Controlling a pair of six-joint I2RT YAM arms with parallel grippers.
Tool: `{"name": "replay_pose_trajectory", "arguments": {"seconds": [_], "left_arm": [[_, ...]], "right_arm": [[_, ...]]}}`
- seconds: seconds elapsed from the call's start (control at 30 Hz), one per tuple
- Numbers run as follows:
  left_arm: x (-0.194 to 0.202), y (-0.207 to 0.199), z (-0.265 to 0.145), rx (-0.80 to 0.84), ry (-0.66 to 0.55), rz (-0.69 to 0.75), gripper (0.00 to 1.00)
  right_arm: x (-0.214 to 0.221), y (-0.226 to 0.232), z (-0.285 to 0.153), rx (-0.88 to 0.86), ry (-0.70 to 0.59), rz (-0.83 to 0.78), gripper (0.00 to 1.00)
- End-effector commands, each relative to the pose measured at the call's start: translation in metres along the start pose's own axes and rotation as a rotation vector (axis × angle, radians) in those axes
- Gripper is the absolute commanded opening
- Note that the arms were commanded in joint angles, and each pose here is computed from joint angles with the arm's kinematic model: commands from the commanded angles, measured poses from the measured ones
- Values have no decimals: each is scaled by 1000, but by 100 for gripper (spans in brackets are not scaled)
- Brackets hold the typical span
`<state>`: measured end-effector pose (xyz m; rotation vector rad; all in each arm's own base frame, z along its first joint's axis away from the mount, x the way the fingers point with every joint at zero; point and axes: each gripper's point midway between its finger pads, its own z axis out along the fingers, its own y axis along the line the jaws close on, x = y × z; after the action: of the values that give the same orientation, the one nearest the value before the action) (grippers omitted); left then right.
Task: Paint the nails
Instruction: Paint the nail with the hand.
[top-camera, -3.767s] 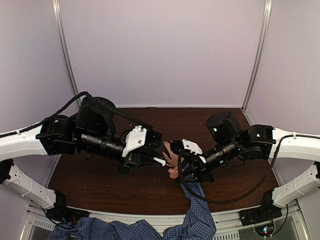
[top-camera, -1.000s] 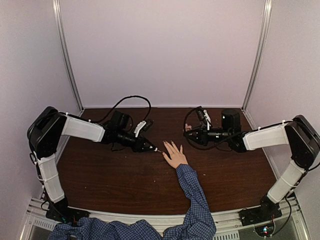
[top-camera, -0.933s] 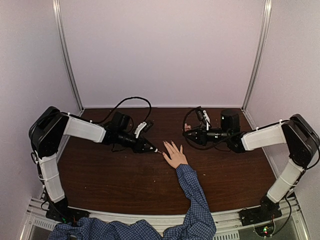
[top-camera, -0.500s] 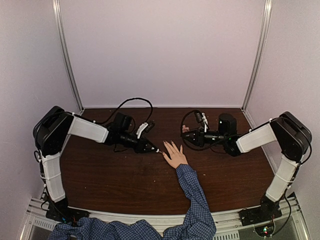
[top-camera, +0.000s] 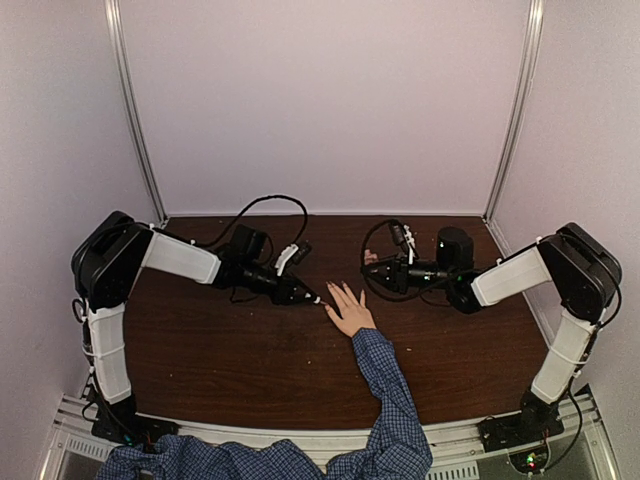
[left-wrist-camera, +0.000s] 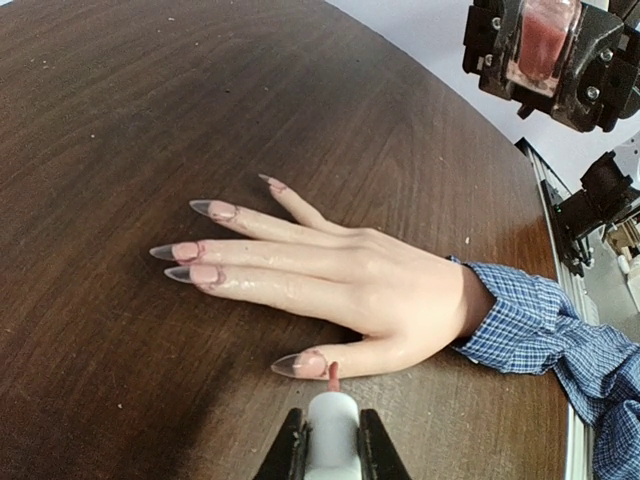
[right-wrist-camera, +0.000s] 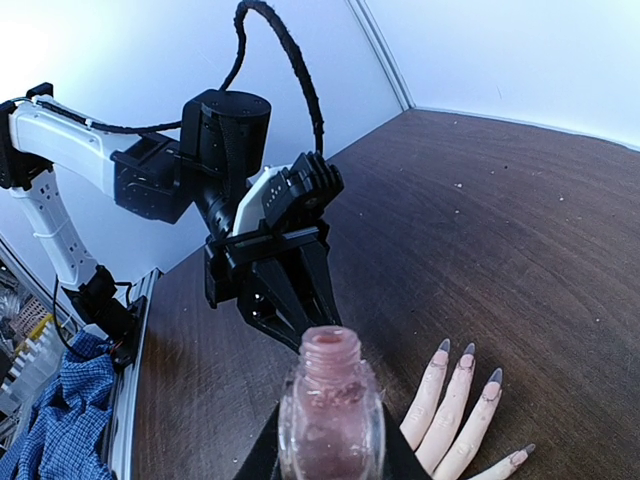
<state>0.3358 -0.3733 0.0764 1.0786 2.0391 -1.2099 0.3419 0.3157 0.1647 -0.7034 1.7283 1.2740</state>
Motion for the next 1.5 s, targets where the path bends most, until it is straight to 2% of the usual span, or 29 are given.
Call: {"name": "replay_pose_trajectory", "arguments": {"seconds": [0.0, 1.47], "left_arm": [[-7, 3, 2, 20, -11, 11, 0], [0, 13, 14, -14, 45, -13, 0]], "right_arm": [[-7, 2, 0, -26, -24, -16, 0], [-6, 4, 1, -37, -22, -13, 0]]}}
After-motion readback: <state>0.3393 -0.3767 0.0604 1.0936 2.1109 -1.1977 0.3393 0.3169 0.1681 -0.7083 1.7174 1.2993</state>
